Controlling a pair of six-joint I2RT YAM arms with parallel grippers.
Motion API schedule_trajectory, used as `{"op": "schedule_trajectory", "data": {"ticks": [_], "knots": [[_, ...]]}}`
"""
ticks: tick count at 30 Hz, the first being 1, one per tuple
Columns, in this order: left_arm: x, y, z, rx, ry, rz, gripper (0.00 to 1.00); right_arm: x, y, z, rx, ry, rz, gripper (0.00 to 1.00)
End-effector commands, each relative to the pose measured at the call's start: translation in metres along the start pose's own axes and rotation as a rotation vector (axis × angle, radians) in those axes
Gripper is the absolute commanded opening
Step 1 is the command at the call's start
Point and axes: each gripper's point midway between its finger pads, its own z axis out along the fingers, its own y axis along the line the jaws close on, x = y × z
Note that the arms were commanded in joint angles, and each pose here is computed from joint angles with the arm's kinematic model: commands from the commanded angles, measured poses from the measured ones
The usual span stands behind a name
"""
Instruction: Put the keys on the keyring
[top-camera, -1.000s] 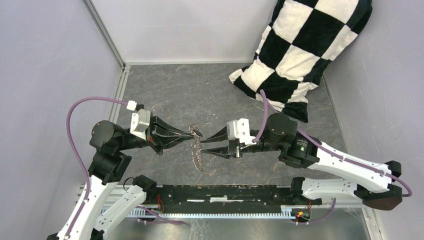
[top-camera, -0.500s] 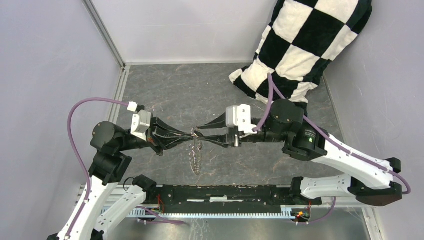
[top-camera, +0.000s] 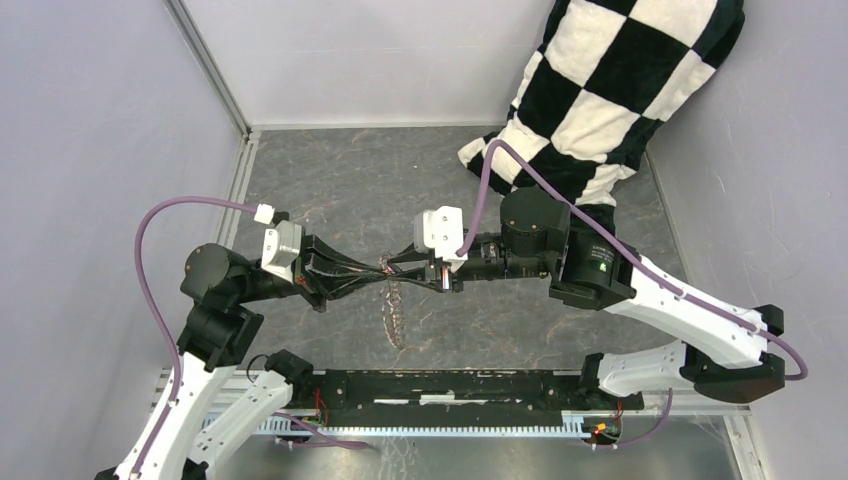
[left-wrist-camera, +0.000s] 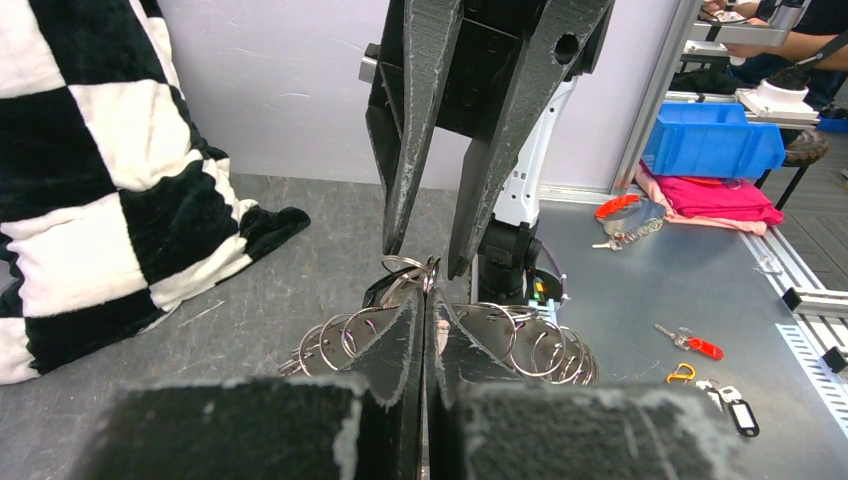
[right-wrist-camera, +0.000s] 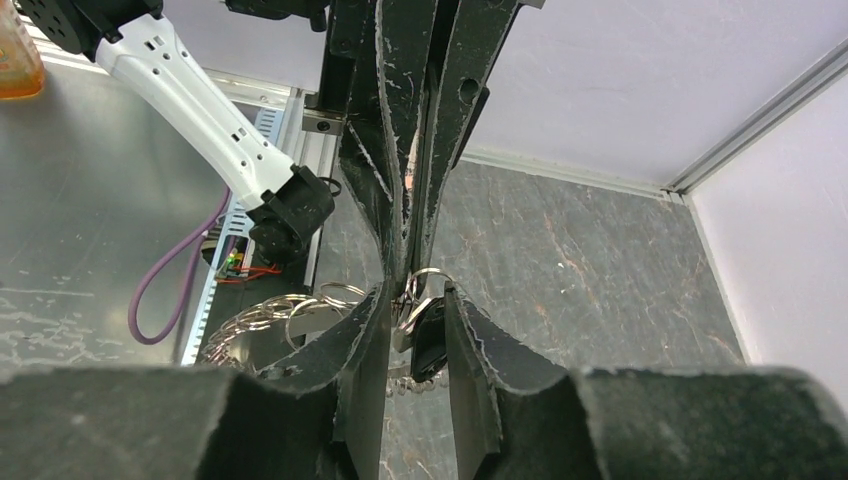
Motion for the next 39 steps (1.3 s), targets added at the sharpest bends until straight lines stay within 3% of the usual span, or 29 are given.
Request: {"op": "schedule_trajectory", "data": {"ticks": [1,6,19,22,25,32,34,39], "knots": [[-0.016,-0.003,0.0,-0.005,-0.048,0.033,0.02,-0.018,-0.007,-0.008,0.022,-0.029,-0.023,0.31],[-0.016,-0.003,0.0,-0.008,-0.047,0.034,0.02,-0.014,-0.006,-0.007,0.015,-0.014,-0.025,0.25],[-0.014,-0.004,-0.001,-0.004,-0.042,0.036,0.02,-0.013,-0.003,0.0,-0.01,-0.01,-0.019,0.22],[-0.011,-0.005,-0.002,0.002,-0.034,0.036,0.02,-0.013,-0.003,0.001,-0.014,-0.009,-0.021,0.15],[-0.01,-0.006,-0.003,0.004,-0.027,0.045,0.02,-0.01,-0.003,0.002,-0.014,0.004,-0.019,0.01],[-0.003,-0.004,-0.004,-0.006,-0.01,0.039,0.02,-0.005,-0.003,-0.004,-0.008,0.026,-0.032,0.0],[0.001,-0.004,-0.005,-0.009,0.007,0.039,0.07,-0.002,-0.001,-0.005,-0.013,0.03,-0.035,0.01],[0.005,-0.011,-0.013,-0.009,0.055,0.082,0.38,0.015,0.006,-0.007,-0.047,0.083,-0.043,0.01]]}}
